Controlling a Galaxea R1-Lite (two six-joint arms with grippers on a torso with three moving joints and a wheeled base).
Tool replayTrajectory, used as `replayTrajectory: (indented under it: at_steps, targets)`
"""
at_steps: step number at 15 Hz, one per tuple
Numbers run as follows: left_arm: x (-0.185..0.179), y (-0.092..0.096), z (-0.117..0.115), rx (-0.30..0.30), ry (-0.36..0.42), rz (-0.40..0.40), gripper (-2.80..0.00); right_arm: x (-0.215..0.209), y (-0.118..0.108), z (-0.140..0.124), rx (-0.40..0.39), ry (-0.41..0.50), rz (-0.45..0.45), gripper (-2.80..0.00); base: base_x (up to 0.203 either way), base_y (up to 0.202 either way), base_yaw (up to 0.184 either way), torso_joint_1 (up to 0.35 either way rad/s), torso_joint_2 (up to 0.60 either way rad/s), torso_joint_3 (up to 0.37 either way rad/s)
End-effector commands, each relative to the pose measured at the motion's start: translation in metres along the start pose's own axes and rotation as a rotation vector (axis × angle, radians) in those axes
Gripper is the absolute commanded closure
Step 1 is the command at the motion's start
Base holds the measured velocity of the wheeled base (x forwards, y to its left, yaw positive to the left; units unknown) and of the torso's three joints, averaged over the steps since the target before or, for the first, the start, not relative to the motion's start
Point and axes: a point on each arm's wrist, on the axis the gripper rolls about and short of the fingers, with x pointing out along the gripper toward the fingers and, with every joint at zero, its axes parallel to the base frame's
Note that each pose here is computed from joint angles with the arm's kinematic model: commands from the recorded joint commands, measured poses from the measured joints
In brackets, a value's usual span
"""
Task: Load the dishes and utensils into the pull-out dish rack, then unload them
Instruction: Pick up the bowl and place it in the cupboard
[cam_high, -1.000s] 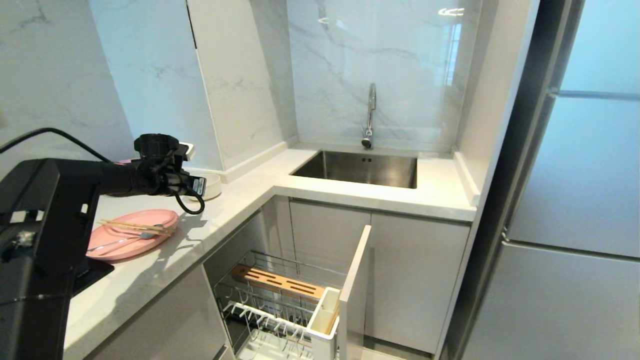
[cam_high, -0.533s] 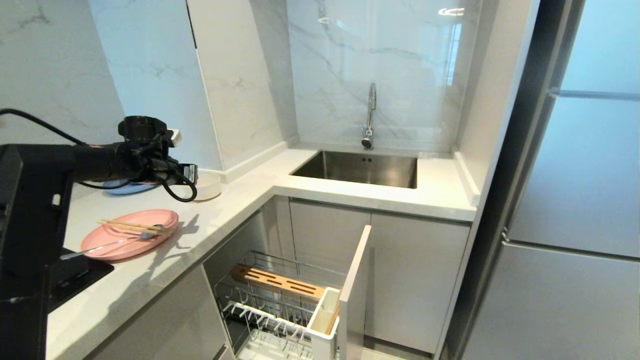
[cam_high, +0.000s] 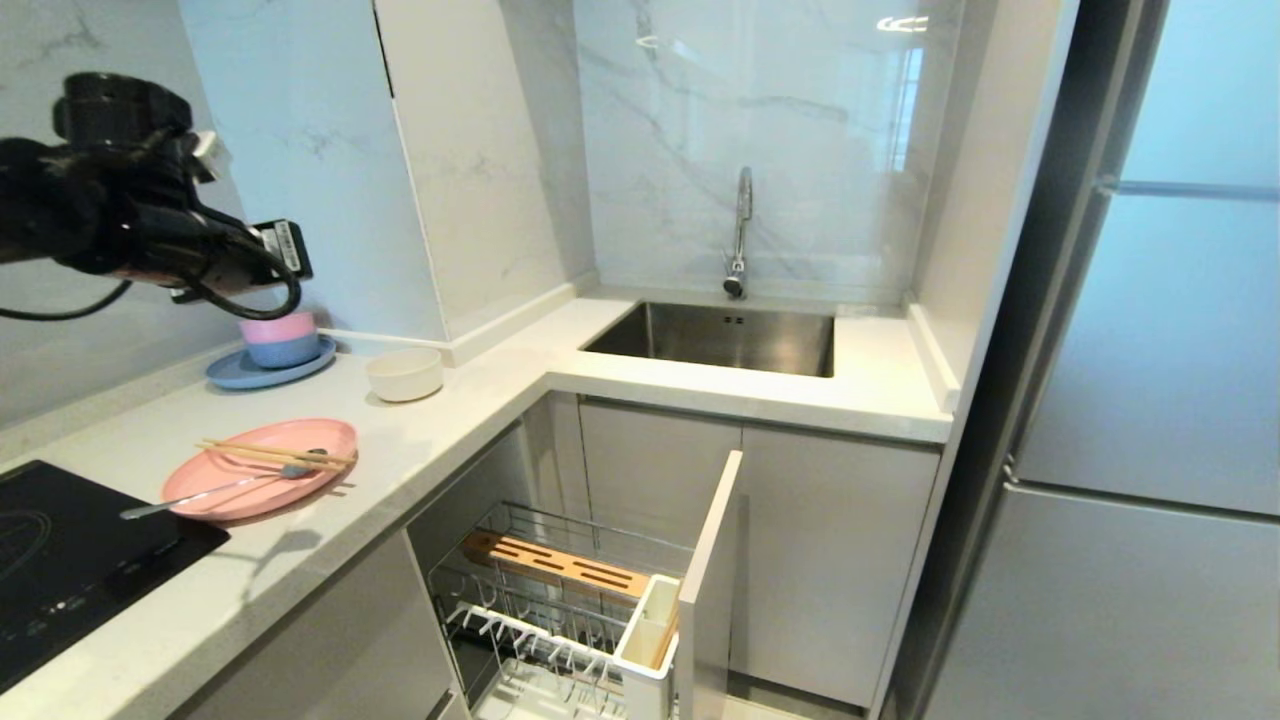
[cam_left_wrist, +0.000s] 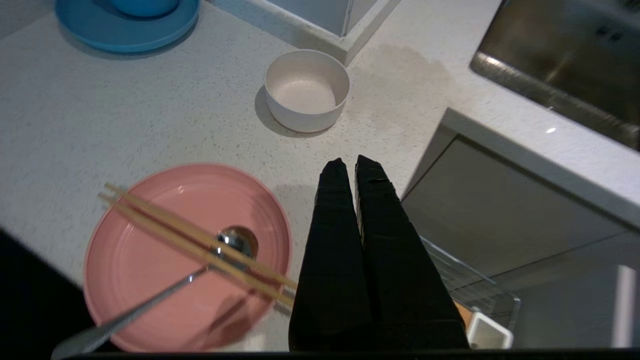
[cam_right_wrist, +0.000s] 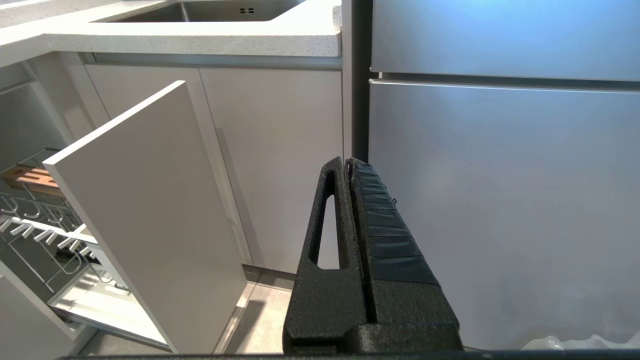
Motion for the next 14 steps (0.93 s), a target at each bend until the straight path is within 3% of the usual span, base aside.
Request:
replayTrajectory:
  at_steps: [1,4,8,11,14]
  targets:
    - [-0.071,0.002,0.017,-0.033,-0.106,-0.016,0.00,0.000,0.000,0.000,0.000,0.003,-0.001,0.00,0.000,0.000,0.000,0.000,0.00,0.000]
    - [-0.141,0.006,0.005,-0.072,-0.147,-0.039,0.00,0.000,0.000,0.000,0.000,0.003,-0.001,0.00,0.000,0.000,0.000,0.000,0.00,0.000]
    - [-0.221,0.011,-0.041,-0.067,-0.179,-0.096,0.00,0.000,0.000,0.000,0.001,0.003,0.000,0.00,0.000,0.000,0.000,0.000,0.00,0.000]
    - [-0.281,0.025,-0.096,-0.020,-0.242,-0.137,0.00,0.000,0.000,0.000,0.001,0.003,-0.001,0.00,0.000,0.000,0.000,0.000,0.00,0.000]
    - [-0.312,0.039,-0.167,0.052,-0.297,-0.172,0.00,0.000,0.000,0.000,0.001,0.003,0.001,0.00,0.000,0.000,0.000,0.000,0.00,0.000]
